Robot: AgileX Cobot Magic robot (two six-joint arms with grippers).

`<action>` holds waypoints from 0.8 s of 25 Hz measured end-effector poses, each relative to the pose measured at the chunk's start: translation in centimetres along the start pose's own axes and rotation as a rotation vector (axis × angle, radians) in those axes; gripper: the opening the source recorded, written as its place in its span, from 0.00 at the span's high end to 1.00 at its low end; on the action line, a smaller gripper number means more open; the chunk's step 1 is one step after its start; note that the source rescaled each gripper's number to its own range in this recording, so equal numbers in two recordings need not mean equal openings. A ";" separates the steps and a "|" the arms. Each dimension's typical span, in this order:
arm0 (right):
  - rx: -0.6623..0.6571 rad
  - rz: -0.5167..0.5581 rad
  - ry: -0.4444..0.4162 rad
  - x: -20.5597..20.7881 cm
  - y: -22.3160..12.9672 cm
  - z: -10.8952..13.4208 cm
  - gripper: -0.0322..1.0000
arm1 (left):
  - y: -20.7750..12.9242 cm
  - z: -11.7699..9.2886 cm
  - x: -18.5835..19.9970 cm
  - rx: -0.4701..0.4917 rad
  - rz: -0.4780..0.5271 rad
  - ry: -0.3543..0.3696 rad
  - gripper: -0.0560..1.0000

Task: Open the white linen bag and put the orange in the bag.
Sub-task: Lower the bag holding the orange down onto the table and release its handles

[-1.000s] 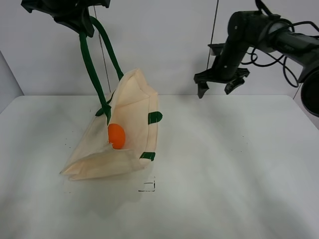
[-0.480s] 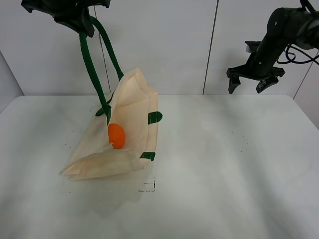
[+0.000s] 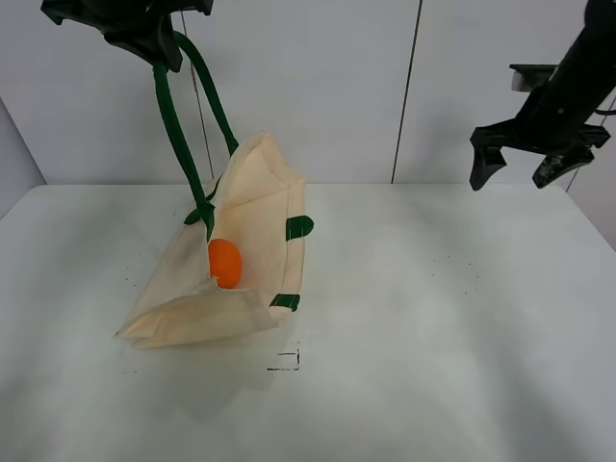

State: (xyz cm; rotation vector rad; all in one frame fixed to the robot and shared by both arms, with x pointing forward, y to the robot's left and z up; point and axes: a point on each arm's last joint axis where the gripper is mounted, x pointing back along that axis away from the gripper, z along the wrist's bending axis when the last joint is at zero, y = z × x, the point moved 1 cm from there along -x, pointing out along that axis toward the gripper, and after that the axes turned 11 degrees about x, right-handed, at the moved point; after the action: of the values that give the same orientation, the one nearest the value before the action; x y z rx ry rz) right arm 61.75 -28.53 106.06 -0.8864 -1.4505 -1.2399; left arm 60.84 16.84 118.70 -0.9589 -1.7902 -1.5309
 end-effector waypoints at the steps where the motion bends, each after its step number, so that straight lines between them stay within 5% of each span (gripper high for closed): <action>1: 0.000 0.003 0.001 0.9 -1.5 0.4 0.00 | 0.0 0.0 0.0 0.000 0.000 0.000 0.95; 13: 0.015 -0.080 -0.016 6.5 -21.5 4.6 0.00 | 0.0 0.0 0.0 0.000 0.000 0.000 0.95; 20: 0.053 -0.426 -0.093 6.2 -30.2 6.3 0.00 | 0.0 0.0 0.0 0.000 0.000 0.000 0.95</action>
State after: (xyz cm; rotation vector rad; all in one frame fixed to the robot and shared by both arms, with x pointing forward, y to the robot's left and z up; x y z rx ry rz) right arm 30.35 -29.12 104.59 -0.6222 -1.8007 -1.4747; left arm 60.84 16.84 118.70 -0.9589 -1.7902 -1.5309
